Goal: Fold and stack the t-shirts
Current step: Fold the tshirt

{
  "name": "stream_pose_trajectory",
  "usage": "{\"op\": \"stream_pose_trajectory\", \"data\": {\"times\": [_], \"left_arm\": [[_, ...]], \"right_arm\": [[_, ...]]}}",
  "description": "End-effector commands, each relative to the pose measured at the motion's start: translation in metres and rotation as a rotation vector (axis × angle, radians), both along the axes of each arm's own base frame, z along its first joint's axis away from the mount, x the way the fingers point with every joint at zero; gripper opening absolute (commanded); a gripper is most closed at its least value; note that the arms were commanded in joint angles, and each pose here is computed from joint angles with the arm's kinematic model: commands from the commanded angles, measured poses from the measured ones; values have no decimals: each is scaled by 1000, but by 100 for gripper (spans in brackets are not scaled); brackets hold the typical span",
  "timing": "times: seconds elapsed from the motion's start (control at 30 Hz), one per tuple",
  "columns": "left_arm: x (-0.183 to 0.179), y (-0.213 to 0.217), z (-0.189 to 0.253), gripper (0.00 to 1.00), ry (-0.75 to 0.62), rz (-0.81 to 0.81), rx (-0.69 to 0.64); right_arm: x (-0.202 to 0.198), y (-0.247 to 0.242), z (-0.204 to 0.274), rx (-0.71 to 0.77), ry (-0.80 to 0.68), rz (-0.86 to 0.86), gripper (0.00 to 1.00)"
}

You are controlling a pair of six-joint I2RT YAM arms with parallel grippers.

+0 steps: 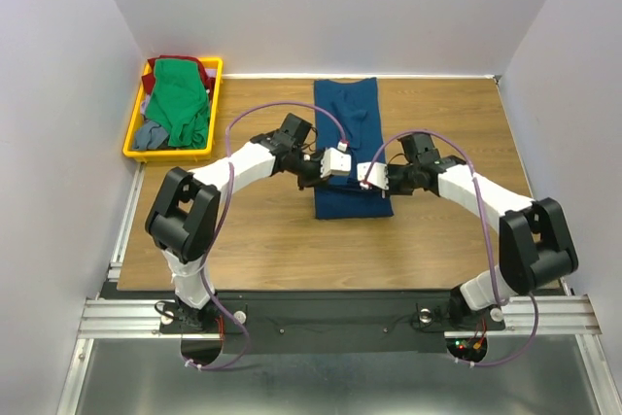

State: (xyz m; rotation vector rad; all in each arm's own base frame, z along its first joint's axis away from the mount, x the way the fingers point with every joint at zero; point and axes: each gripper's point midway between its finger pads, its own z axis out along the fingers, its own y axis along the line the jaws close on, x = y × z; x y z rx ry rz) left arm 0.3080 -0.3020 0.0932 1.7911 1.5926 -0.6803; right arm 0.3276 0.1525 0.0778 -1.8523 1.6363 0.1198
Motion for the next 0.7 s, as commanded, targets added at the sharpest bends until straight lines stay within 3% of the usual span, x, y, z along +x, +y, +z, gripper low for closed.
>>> {"op": "stream_pose_trajectory", "data": {"times": [0.0, 0.37, 0.67], "left_arm": [[34, -2, 22, 0, -87, 3, -22], [107, 7, 18, 0, -147, 59, -22], [172, 5, 15, 0, -211, 108, -16]], "right_arm": [[36, 5, 15, 35, -71, 15, 1], [115, 3, 22, 56, -105, -32, 1], [151, -3, -7, 45, -66, -76, 1]]}}
